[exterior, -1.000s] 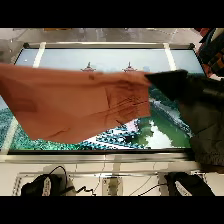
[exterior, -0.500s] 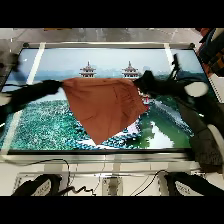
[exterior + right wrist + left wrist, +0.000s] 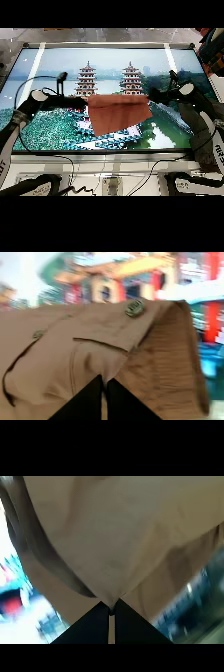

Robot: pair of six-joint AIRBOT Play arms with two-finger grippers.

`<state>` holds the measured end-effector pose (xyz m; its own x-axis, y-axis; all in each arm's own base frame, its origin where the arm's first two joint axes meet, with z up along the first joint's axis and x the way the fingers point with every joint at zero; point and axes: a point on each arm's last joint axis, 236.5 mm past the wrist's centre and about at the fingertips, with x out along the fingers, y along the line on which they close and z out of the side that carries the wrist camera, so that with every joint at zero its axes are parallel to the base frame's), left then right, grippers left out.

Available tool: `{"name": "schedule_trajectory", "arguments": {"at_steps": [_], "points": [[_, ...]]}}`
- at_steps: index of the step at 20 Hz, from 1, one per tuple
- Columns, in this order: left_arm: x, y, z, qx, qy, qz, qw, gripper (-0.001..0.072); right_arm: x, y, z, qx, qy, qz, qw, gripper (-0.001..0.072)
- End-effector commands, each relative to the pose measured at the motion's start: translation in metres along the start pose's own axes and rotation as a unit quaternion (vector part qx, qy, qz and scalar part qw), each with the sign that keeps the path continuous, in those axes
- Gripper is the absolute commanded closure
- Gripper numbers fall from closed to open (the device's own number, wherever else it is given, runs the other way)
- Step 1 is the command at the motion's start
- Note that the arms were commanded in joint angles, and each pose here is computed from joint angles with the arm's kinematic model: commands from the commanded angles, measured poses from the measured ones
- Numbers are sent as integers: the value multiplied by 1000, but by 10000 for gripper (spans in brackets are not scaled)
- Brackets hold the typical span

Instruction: Fold the clothes and pants, and hang the long-sleeved shirts on hangers.

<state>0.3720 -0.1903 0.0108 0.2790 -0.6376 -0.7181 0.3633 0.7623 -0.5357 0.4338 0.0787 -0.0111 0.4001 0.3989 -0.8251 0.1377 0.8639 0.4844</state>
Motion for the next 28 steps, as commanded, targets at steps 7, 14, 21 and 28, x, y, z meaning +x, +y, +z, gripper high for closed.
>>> {"name": "schedule_trajectory", "arguments": {"at_steps": [7,14,21,28], "points": [[41,-33,-101,-21,168,12,985,312,-22,-90,-64,-125,167,-122,970,73],[46,-31,-101,-21,167,15,986,6,10,-100,-35,-84,152,-116,978,75],[51,-21,-80,-14,122,34,992,6,47,-87,-33,42,193,71,978,85],[57,-7,-39,-4,35,61,998,7,76,-28,-62,-38,233,183,954,469]]}}
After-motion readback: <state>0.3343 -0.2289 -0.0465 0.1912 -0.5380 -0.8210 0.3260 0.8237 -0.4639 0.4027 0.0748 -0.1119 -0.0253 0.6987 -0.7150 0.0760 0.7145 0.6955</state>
